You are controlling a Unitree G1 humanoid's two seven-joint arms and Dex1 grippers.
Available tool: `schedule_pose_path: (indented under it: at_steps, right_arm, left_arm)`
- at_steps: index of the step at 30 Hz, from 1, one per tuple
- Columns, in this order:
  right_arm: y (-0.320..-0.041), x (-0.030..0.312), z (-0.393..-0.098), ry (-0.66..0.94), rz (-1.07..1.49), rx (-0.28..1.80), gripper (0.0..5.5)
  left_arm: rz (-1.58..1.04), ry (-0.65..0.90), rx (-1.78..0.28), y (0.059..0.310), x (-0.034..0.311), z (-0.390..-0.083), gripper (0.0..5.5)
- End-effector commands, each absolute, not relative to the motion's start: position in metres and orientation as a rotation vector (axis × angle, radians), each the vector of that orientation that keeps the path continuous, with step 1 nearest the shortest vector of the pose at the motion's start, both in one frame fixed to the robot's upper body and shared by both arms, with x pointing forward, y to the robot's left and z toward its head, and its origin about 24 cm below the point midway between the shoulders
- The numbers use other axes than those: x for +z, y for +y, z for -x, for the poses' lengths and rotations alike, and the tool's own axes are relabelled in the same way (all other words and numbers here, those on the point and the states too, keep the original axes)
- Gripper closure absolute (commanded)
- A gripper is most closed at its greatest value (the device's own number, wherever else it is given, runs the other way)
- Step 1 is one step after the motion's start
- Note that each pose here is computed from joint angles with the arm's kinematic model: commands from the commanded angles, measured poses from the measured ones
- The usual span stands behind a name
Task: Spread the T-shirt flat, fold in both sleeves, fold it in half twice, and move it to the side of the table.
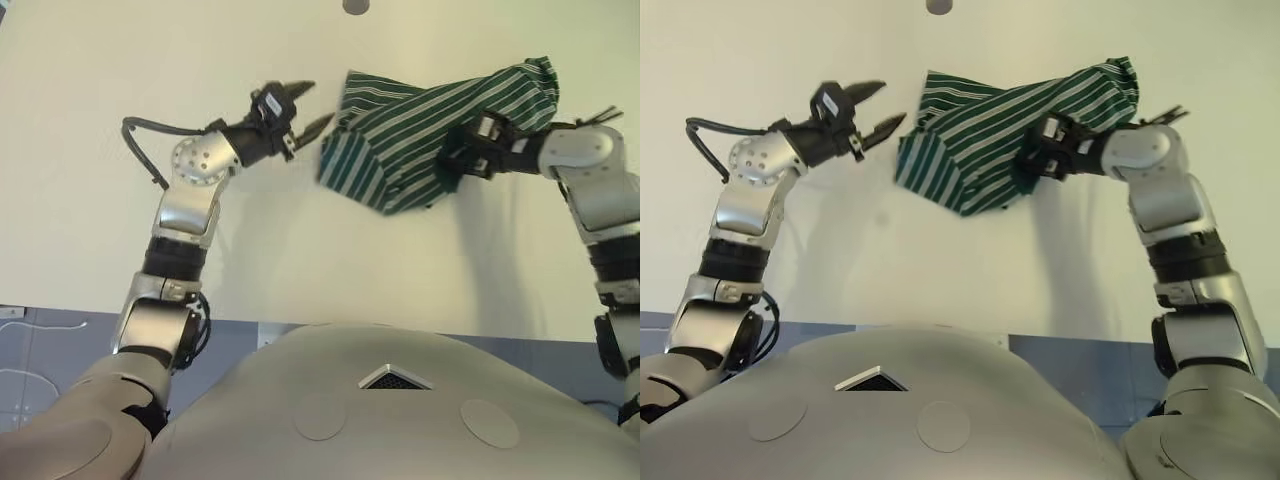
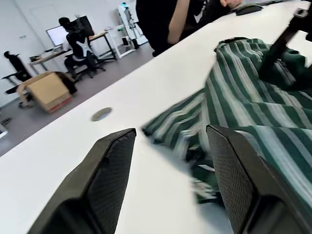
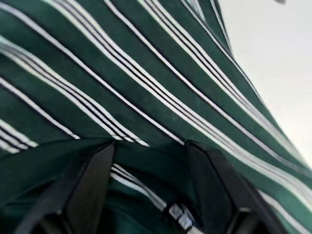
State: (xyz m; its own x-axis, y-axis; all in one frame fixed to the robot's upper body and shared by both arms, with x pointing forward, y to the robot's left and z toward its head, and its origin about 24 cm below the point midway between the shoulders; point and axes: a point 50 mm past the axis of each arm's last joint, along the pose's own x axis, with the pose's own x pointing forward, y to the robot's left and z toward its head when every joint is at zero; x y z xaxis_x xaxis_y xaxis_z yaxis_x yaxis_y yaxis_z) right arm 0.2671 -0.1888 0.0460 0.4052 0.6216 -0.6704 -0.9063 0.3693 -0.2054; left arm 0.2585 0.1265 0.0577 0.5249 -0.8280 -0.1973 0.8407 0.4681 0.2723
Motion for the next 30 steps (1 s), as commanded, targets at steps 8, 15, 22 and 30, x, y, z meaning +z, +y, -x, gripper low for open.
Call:
schedule_pose_path:
  at_steps: [8,15,22,30]
  right_arm:
    - [-0.134,0.064,-0.279,0.306,0.415,1.056,2.8]
    - [-0.158,0.095,-0.273,0.244,0.403,1.018,2.8]
    - [-0.223,0.093,-0.242,0.422,0.568,0.991,2.75]
    - [-0.253,0.059,-0.222,0.508,0.94,1.199,2.75]
  left_arm:
    - [-0.691,0.256,-1.303,0.174,0.049,-0.207,2.82]
    - [-0.874,0.332,-1.302,0.199,0.044,-0.205,2.82]
    - [-0.875,0.292,-1.294,0.194,0.033,-0.209,4.14]
    - [-0.855,0.26,-1.276,0.194,0.034,-0.213,5.45]
